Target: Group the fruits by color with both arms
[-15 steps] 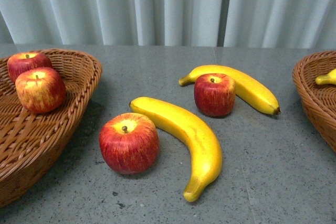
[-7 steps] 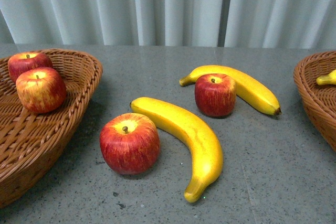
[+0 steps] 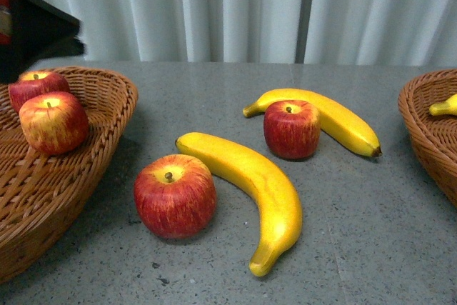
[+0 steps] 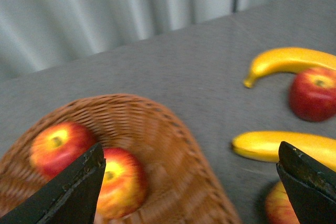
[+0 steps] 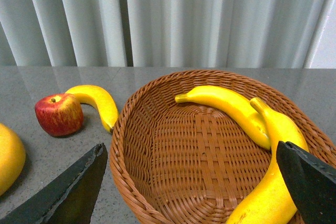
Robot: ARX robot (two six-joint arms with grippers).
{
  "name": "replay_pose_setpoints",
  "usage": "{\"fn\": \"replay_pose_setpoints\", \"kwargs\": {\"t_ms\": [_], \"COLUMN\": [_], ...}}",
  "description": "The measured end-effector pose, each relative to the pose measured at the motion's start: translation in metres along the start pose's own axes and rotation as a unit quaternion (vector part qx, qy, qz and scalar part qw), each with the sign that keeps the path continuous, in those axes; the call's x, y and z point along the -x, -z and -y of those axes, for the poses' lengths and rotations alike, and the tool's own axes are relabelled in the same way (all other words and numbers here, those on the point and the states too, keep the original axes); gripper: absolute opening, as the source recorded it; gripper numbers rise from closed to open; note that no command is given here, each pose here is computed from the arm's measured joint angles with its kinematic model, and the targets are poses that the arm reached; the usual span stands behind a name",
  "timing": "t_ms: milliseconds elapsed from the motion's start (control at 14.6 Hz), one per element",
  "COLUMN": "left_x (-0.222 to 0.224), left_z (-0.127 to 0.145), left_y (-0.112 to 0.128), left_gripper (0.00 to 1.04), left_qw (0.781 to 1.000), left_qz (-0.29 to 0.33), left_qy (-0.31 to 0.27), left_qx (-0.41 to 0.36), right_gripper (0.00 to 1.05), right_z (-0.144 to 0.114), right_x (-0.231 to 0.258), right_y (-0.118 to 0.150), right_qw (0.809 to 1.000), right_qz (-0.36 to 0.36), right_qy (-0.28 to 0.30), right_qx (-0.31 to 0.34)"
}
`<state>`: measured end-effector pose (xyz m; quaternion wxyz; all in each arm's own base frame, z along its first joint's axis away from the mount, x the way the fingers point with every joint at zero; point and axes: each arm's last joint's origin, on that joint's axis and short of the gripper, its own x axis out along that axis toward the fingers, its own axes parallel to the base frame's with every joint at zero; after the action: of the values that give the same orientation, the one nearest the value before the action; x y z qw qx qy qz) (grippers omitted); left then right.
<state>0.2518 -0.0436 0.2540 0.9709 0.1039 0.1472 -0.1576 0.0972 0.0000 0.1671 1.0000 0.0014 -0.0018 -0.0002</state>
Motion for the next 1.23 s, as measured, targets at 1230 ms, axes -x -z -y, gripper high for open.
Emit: {"fn": "replay_pose_setpoints", "kwargs": {"t_ms": [1230], "left_x": [-0.063], "left_z": [0.075], "left_y": [0.060], "left_gripper": [0.98], "left_qw": [0.962], "left_qz": [-0.115], "left_qy": [0.214], "left_qx": [-0.127], "right_gripper": [0.98], "right_z": [0.000], "right_x": [0.000], "right_y": [0.000], "right_qw": [1.000], "right_qz": [0.000], "right_qy": [0.000], "right_qx": [0.000]}}
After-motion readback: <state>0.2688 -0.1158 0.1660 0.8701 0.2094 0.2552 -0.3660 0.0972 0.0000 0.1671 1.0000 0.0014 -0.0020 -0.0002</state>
